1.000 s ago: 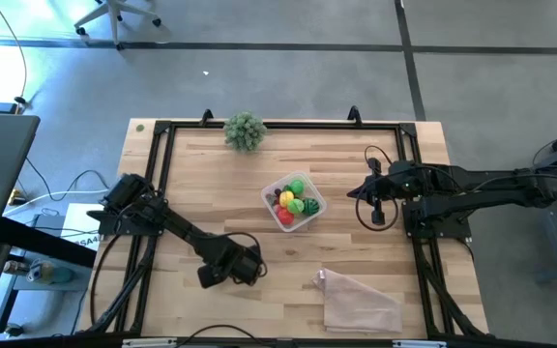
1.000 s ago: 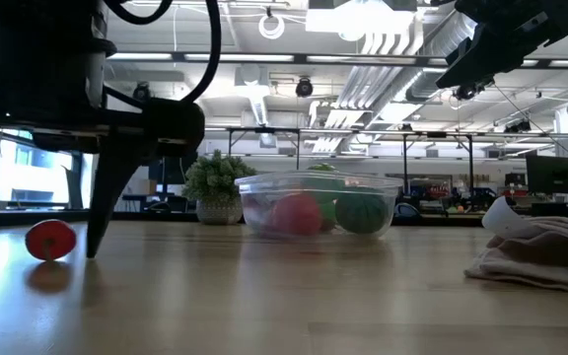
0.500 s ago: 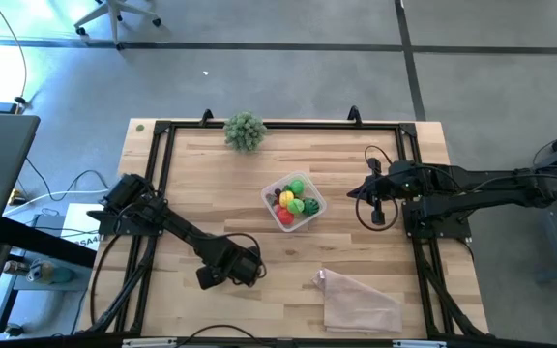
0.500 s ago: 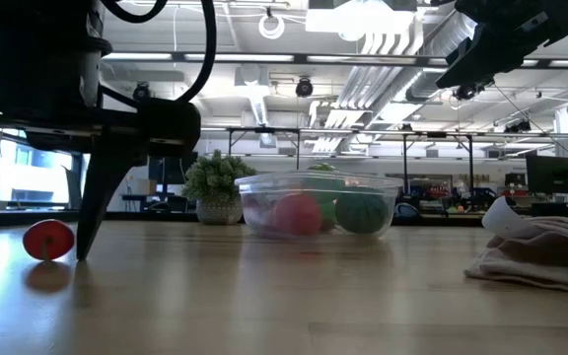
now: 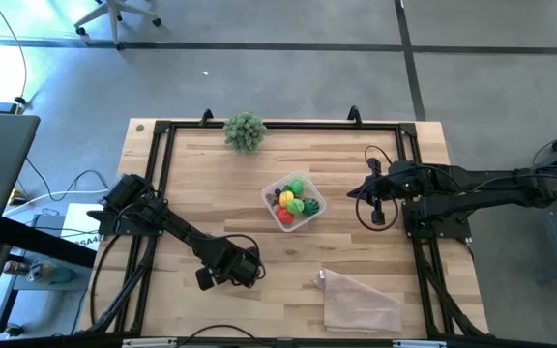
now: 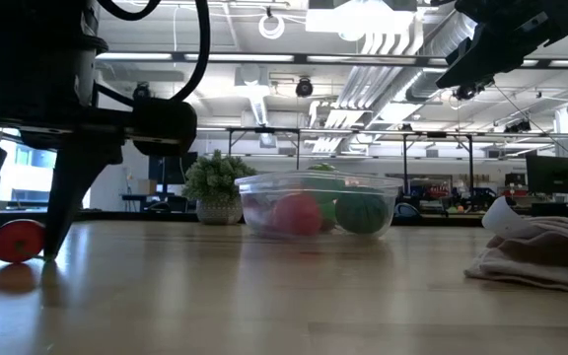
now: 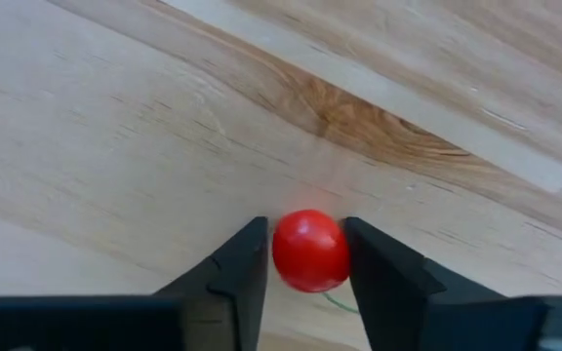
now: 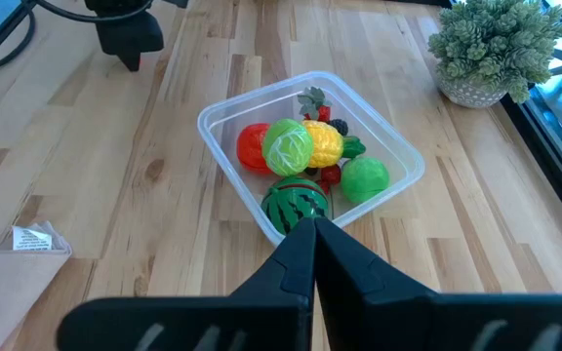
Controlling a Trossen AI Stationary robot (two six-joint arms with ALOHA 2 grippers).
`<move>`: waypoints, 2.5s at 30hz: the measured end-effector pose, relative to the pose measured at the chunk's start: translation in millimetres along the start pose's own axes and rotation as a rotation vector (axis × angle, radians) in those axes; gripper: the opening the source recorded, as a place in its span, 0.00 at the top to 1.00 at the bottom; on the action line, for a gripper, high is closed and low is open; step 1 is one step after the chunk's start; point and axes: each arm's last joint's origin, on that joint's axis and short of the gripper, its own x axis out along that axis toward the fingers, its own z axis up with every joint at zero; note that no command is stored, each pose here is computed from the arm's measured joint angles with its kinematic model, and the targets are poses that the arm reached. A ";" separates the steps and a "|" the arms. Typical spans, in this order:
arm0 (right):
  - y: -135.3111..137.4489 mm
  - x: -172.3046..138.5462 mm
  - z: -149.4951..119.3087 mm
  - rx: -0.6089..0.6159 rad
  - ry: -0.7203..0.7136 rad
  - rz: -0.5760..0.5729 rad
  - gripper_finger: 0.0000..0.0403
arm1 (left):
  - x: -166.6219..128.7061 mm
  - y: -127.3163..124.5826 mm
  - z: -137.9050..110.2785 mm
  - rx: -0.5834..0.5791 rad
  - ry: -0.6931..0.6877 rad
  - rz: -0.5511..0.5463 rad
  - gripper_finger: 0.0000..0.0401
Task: Pick and placing Produce into tupperware
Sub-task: Put the red cherry into the transparent bin
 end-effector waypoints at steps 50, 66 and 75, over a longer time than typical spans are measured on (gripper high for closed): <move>0.0 0.1 0.0 0.000 0.000 0.000 1.00 | -23.6 -8.4 -6.9 -0.010 -0.092 -0.067 0.75; 0.0 0.1 0.0 0.000 0.000 0.000 1.00 | -132.3 -74.8 12.4 0.243 -0.390 -0.297 0.74; 0.0 0.1 0.0 0.000 0.000 0.000 1.00 | -143.7 -145.9 78.8 0.407 -0.346 -0.307 0.74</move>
